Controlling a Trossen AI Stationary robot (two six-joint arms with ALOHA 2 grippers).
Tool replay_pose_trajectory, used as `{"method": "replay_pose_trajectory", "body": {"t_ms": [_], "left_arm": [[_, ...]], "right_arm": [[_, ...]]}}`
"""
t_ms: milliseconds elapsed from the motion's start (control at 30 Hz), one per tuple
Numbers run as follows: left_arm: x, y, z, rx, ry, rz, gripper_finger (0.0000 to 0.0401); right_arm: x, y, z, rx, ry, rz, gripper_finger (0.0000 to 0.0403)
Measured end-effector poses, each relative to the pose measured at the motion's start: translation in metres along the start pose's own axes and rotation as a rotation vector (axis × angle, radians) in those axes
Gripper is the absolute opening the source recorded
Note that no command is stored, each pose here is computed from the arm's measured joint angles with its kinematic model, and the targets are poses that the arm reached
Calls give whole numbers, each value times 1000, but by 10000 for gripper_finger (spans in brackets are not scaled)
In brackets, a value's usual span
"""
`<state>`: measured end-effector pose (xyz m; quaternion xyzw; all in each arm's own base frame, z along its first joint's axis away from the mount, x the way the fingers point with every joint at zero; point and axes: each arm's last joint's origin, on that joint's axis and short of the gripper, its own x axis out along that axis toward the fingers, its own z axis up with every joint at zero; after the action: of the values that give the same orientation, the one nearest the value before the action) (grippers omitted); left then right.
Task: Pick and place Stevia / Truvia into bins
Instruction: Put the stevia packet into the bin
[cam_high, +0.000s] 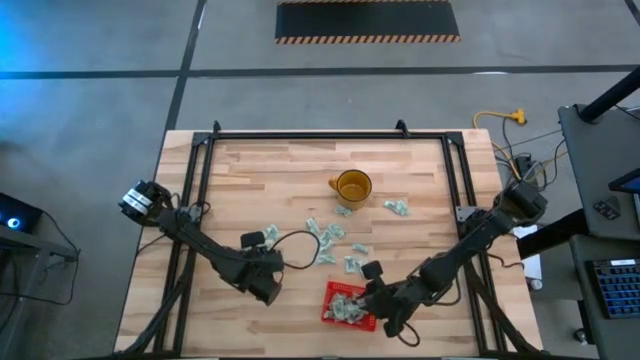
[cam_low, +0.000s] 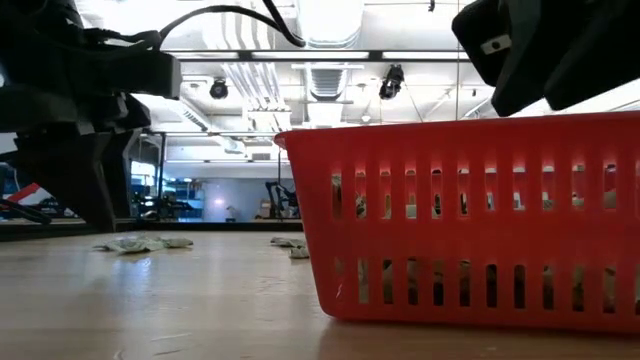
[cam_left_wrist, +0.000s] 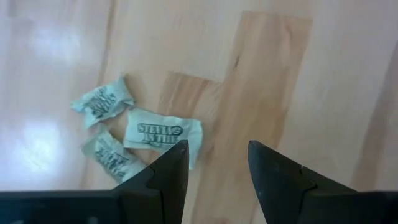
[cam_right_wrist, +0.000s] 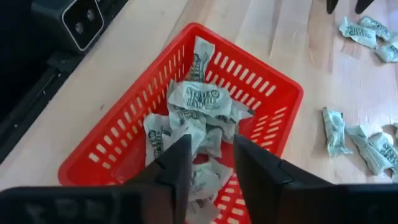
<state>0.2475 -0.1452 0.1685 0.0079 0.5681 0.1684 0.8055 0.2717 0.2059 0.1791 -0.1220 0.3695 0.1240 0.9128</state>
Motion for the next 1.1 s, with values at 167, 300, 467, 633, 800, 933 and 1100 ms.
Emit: {"method": "replay_pose_trajectory", "body": {"t_ms": [167,300,467,633,800,933,1100], "left_arm": [[2,2,-2,9,-16,34,148],[10,7,-12,27,-11,85,148],[22,13,-24,-7,17,118,148],[24,17,-29,-39,-7,96,148],[19,18,-28,-86,-76,24,148],[19,27,-34,-144,-148,-47,148],[23,39,-48,-209,-235,-133,148]], "right_arm": [[-6,0,3,10,-11,54,145],[-7,1,3,17,-11,66,158],[-8,2,2,16,-8,67,165],[-8,2,2,17,-8,67,165],[-8,2,2,25,-7,67,160],[-8,2,2,40,0,66,157],[-8,2,1,40,3,65,159]]}}
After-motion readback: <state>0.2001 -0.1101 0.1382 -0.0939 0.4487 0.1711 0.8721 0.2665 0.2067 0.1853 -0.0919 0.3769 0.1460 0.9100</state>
